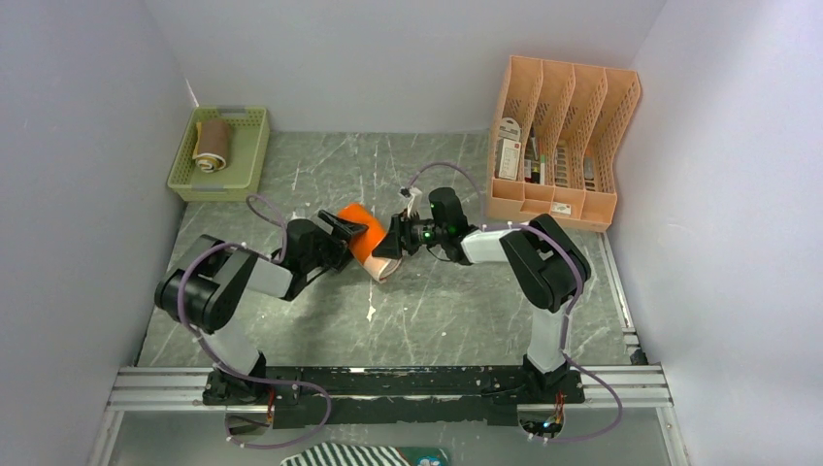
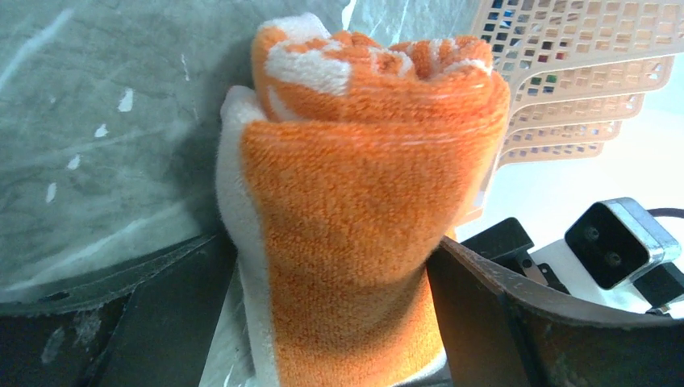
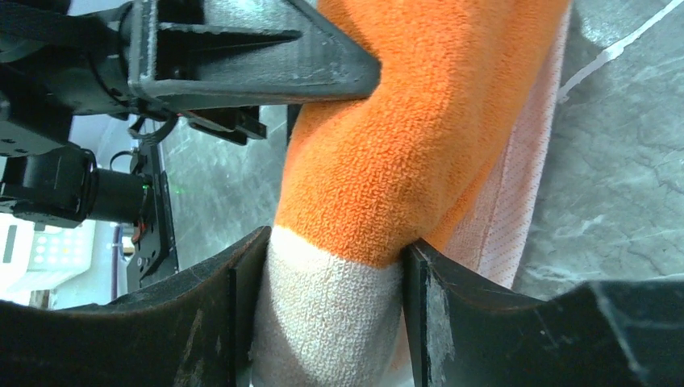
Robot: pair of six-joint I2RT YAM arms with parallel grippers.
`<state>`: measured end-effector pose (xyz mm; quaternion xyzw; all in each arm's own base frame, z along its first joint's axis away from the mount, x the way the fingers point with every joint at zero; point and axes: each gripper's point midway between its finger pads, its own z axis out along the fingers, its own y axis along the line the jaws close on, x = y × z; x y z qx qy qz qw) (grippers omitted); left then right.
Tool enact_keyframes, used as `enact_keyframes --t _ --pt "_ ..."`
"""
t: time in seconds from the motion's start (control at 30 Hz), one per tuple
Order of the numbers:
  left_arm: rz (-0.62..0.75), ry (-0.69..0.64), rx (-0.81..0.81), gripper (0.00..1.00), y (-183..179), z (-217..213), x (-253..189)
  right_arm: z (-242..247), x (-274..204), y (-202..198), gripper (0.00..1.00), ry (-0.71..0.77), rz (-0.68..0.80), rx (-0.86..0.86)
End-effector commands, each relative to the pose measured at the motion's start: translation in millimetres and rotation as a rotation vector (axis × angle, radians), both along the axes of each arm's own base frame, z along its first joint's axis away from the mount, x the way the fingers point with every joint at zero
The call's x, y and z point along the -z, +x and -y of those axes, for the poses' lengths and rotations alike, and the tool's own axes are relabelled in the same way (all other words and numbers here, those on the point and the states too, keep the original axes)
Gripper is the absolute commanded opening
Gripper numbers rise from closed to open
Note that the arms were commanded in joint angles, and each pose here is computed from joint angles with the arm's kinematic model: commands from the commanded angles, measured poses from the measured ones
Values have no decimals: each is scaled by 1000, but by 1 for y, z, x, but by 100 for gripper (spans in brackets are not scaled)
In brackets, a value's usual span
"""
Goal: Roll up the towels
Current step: Fold the towel at the center of the board.
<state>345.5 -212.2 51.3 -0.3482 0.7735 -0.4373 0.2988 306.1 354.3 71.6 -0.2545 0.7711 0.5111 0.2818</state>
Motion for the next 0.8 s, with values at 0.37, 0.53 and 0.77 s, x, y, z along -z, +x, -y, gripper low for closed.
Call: enact_keyframes --t 0.37,0.53,0.77 --pt "162 -89 65 62 10 26 -20 -6 -31 -26 55 81 96 -130" --pt "216 71 73 41 19 18 -37 -2 -37 -22 64 52 143 -119" --pt "269 351 41 43 43 -17 -79 19 -69 1 100 12 262 -24"
